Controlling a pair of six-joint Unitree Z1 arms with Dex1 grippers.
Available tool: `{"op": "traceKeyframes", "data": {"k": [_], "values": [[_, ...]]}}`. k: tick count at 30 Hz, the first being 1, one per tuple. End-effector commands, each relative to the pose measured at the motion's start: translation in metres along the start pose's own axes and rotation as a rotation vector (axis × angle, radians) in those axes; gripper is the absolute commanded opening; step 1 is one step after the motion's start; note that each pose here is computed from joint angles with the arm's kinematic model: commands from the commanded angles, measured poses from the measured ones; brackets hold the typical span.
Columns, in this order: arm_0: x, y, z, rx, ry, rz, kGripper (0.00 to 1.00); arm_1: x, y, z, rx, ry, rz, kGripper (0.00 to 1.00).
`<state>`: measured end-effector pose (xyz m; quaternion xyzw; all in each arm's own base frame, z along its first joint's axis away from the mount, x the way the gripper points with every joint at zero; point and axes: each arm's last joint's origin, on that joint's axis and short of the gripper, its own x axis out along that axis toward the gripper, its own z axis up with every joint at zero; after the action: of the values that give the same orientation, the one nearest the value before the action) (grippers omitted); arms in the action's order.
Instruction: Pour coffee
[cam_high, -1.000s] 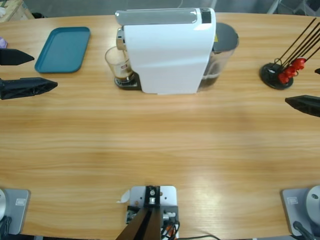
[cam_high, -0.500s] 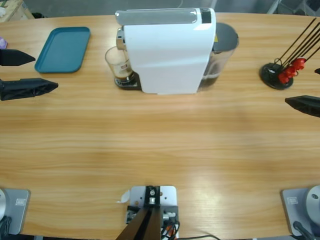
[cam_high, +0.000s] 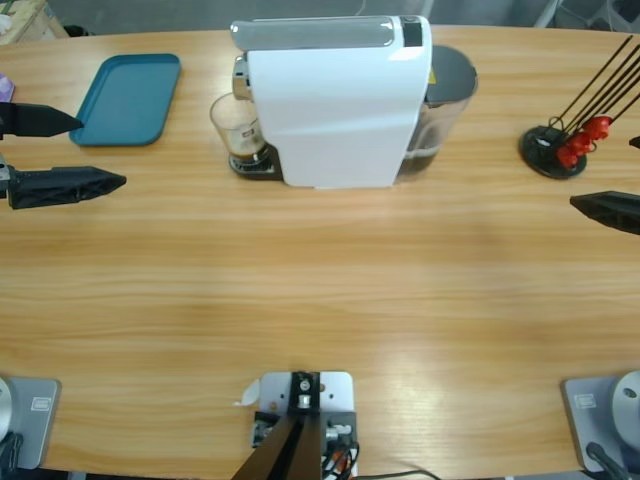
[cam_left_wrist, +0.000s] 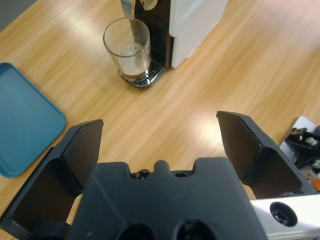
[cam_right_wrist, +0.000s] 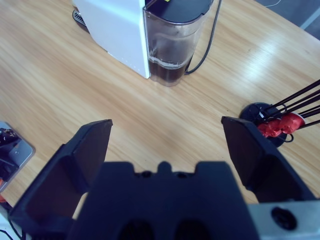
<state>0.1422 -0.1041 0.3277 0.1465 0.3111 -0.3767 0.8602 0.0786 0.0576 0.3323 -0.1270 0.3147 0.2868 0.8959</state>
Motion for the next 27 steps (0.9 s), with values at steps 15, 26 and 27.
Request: {"op": "traceKeyframes", "data": {"k": [15, 26, 27], "values": [[0.01, 0.003, 0.001, -0.002, 0.031, -0.011, 1.0, 0.003, 0.002, -0.008, -0.017, 0.02, 0.025, 0.987], [0.019, 0.006, 0.003, 0.001, 0.037, -0.007, 1.0, 0.003, 0.002, -0.008, -0.017, 0.02, 0.026, 0.987], [0.022, 0.007, 0.004, 0.006, 0.038, -0.004, 1.0, 0.003, 0.002, -0.008, -0.017, 0.02, 0.026, 0.987]]}}
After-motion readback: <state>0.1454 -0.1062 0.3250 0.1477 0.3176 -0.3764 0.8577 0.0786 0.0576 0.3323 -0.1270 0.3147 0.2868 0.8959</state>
